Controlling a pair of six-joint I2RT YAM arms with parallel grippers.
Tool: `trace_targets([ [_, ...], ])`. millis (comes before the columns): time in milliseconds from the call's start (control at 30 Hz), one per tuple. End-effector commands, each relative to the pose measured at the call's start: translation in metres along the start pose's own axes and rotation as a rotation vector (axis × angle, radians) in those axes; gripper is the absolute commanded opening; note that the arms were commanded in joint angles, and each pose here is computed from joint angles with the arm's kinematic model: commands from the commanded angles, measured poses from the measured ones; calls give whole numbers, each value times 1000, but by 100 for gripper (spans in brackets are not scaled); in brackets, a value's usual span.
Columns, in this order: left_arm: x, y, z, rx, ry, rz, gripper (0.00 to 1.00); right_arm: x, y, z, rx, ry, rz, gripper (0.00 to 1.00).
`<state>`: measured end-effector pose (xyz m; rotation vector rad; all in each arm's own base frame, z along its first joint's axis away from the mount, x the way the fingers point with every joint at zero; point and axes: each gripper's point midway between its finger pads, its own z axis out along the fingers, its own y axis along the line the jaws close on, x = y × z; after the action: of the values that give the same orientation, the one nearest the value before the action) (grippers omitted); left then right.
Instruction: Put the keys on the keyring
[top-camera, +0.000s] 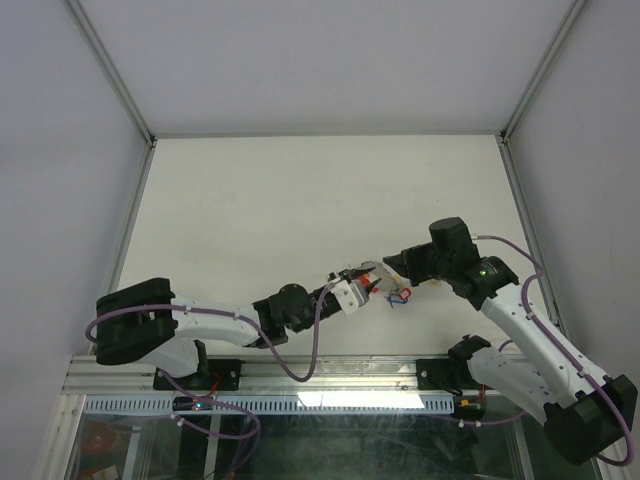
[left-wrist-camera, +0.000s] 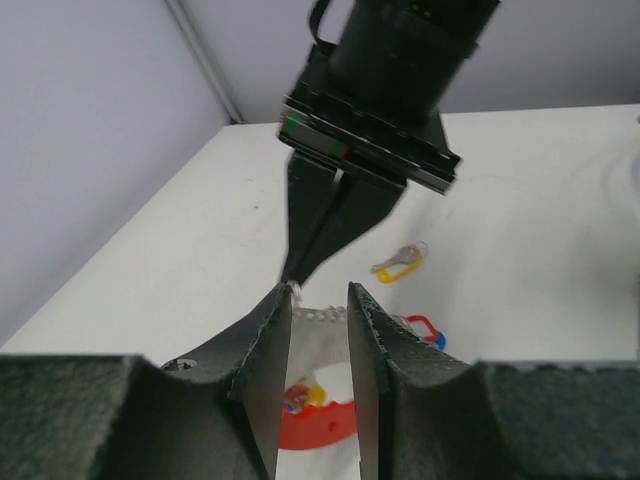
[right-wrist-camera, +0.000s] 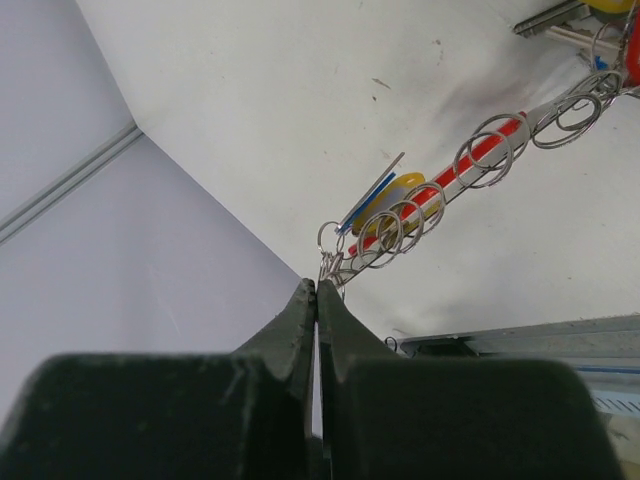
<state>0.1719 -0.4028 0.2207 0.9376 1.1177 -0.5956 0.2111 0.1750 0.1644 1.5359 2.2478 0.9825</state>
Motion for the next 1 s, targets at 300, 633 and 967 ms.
trace_targets([
  [300,30,-13,1,-51,20,-89,28,0,30,-14,-132,-4,39,0],
  [633,36,-1,12,-146,11,-55,29,3,22,-13,-115,14,42,0],
  [967,42,-2,17,-153,20,-25,30,7,18,-9,-102,43,35,0],
])
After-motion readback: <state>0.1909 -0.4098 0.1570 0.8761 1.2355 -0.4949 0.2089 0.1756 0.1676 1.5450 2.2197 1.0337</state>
